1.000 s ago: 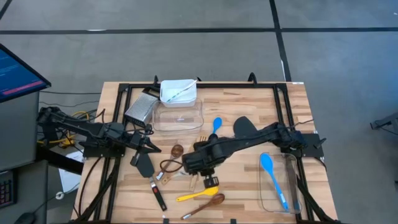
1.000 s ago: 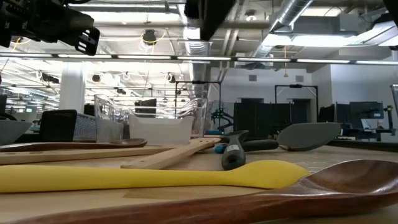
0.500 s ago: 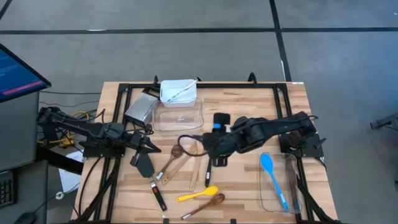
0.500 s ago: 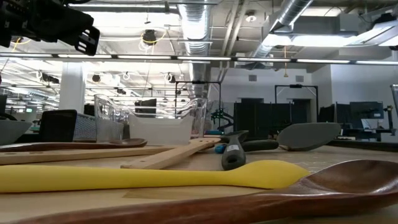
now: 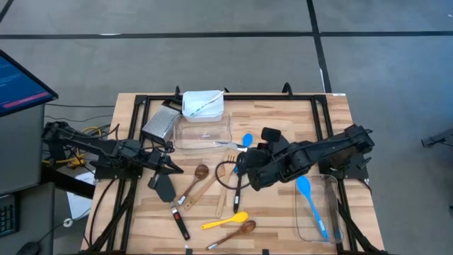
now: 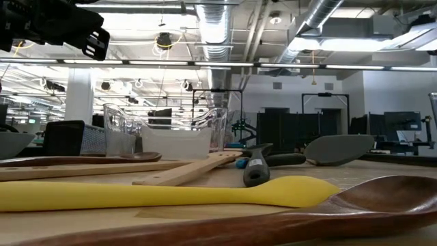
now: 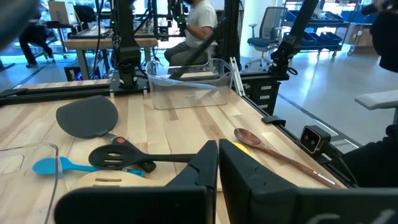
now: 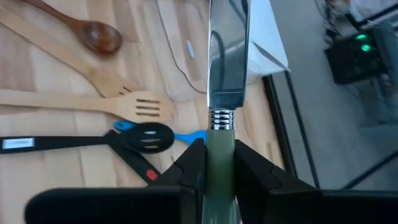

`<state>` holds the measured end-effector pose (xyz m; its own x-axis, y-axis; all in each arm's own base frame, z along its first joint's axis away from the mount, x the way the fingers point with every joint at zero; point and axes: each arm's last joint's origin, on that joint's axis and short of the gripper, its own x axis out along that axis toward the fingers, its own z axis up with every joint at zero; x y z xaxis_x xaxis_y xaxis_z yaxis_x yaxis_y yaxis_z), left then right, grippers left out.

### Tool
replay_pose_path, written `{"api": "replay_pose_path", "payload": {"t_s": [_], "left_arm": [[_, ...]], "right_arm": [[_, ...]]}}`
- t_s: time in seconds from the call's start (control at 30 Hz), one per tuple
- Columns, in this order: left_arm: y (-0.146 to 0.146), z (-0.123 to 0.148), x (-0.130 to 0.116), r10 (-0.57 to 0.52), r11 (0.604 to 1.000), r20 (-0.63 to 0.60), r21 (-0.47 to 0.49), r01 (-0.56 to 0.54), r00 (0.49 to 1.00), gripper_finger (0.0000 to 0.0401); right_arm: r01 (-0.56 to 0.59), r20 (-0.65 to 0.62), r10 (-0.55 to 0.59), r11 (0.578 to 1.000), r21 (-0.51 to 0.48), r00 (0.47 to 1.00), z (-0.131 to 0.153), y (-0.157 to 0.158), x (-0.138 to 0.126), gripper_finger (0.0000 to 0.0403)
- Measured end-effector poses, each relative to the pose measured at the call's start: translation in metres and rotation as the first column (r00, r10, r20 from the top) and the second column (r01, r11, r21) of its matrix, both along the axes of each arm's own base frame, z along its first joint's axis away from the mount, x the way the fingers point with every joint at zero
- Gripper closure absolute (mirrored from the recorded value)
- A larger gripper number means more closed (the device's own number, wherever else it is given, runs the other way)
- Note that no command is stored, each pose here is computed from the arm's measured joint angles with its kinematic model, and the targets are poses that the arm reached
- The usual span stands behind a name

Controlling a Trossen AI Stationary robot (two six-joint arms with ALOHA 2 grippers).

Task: Pick & Place Kitchen Items
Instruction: Put the gray table knife into the white bin

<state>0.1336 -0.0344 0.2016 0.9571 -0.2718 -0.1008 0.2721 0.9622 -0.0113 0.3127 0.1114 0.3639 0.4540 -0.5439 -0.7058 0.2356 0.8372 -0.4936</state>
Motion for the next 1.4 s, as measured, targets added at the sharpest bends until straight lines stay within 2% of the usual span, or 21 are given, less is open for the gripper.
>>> {"api": "replay_pose_path", "payload": {"t_s": [0.17,0.47,0.67,0.8,0.93,1.17,1.3,1.4], "left_arm": [[0.0,0.001,0.0,0.0,1.0,0.006,-0.001,0.0,1.0,0.0398],[0.0,0.003,0.0,0.007,1.0,0.032,0.006,-0.007,0.999,0.0398],[0.004,0.011,0.002,0.142,0.99,0.121,0.003,-0.144,0.982,0.0398],[0.006,0.013,0.005,0.232,0.973,0.144,-0.017,-0.232,0.962,0.0398],[0.005,0.012,0.011,0.268,0.963,0.134,-0.048,-0.263,0.954,0.0398],[0.004,0.008,0.021,0.297,0.955,0.143,-0.03,-0.296,0.944,0.0398],[0.008,0.008,0.028,0.391,0.914,0.192,0.029,-0.404,0.9,0.0398],[0.014,0.008,0.035,0.452,0.882,0.219,0.036,-0.47,0.865,0.0398]], "right_arm": [[0.029,0.055,-0.029,1.0,-0.012,0.998,-0.019,0.002,-0.017,0.0352],[-0.052,0.277,0.045,0.998,0.019,0.96,-0.058,0.0,-0.052,0.0352],[-0.1,0.432,0.09,0.995,0.001,0.897,-0.087,-0.024,-0.068,0.0352],[-0.149,0.514,0.149,0.988,-0.04,0.845,-0.104,-0.048,-0.071,0.0352],[-0.158,0.581,0.174,0.984,-0.078,0.795,-0.119,-0.075,-0.069,0.0352],[-0.02,0.586,0.082,0.993,-0.113,0.806,-0.142,-0.114,-0.063,0.0352],[0.013,0.574,0.057,0.993,-0.117,0.817,-0.152,-0.125,-0.056,0.0352],[-0.011,0.578,0.072,0.994,-0.107,0.813,-0.157,-0.128,-0.05,0.0352]]}}
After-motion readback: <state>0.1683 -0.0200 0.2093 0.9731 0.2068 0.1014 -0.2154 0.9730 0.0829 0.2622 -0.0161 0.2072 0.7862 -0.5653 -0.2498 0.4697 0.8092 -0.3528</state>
